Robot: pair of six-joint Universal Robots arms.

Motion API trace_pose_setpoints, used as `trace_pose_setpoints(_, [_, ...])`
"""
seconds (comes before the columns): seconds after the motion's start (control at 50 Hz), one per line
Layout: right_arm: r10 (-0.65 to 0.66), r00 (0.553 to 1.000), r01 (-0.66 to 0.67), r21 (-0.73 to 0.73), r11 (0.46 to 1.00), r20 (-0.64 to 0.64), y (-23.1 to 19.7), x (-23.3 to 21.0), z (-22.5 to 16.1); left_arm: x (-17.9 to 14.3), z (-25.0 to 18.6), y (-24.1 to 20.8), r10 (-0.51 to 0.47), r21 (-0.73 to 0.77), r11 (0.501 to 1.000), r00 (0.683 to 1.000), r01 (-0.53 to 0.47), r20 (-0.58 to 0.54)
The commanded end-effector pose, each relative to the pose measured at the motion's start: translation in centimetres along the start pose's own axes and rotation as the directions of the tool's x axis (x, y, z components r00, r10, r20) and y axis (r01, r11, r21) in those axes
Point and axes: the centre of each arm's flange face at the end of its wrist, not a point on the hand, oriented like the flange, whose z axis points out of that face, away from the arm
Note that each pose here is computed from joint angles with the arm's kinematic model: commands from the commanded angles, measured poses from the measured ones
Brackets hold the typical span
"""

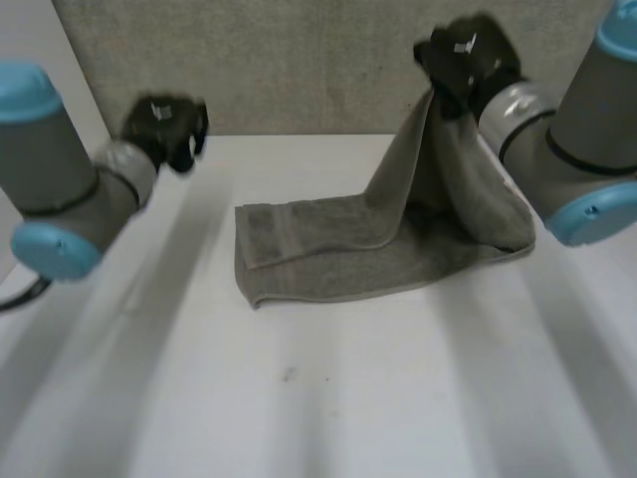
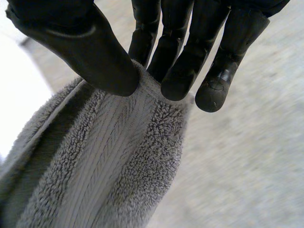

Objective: Fold the towel.

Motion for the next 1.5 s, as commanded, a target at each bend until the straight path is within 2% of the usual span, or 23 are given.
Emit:
trace_pose_setpoints(0.02, [0.021,0.998,-0.016,-0.083,0.996,0.063,1.5,-1.3,-1.8,2.4,-2.2,4.9,-0.026,-0.135,0.991,0.997,0.017,-0.066])
trace_pose_setpoints(0.18, [0.027,0.996,-0.019,-0.095,0.995,0.082,0.7,-1.4,-3.7,4.1,-2.3,5.2,-0.043,-0.111,0.993,0.995,0.033,-0.091])
trace_pose_setpoints(0.4, [0.032,0.994,-0.024,-0.076,0.997,0.102,-1.5,-1.2,-6.8,7.9,-2.2,5.2,-0.159,-0.09,0.985,0.974,0.147,-0.16])
trace_pose_setpoints(0.62, [0.004,0.999,-0.006,0.059,0.998,0.032,-7.3,1.2,-9.5,13.0,-3.4,5.5,-0.306,-0.14,0.95,0.92,0.279,-0.245])
trace_pose_setpoints(0.78, [-0.007,1.0,0.008,0.133,0.991,-0.012,-10.5,2.3,-11.5,13.8,-3.4,6.6,-0.376,-0.173,0.92,0.915,0.351,-0.146])
trace_pose_setpoints(0.84, [0.001,1.0,0.002,0.151,0.988,-0.018,-11.5,2.6,-12.5,13.7,-3.4,6.6,-0.419,-0.173,0.901,0.902,0.398,-0.104])
trace_pose_setpoints(0.88, [0.03,0.999,-0.027,0.177,0.984,-0.015,-12.5,2.5,-13.4,13.6,-3.5,6.6,-0.468,-0.175,0.876,0.88,0.45,-0.08])
trace_pose_setpoints(0.94, [0.05,0.999,-0.047,0.189,0.981,-0.008,-13.0,2.4,-13.8,13.7,-3.5,6.6,-0.492,-0.178,0.863,0.867,0.474,-0.077])
trace_pose_setpoints(1.0, [0.082,0.996,-0.084,0.216,0.973,0.016,-14.1,1.8,-14.7,14.5,-4.1,6.5,-0.558,-0.193,0.821,0.826,0.537,-0.078])
trace_pose_setpoints(1.16, [0.097,0.994,-0.106,0.25,0.962,0.046,-15.8,0.2,-16.5,15.5,-4.7,6.5,-0.624,-0.213,0.772,0.777,0.599,-0.08])
trace_pose_setpoints(1.3, [0.106,0.993,-0.116,0.26,0.959,0.051,-16.6,-0.4,-17.3,15.8,-4.9,6.2,-0.629,-0.199,0.771,0.773,0.605,-0.086])
trace_pose_setpoints(1.5, [0.113,0.991,-0.126,0.251,0.96,0.066,-17.0,-0.6,-18.6,14.2,-4.3,6.4,-0.618,-0.08,0.78,0.784,0.62,0.054])
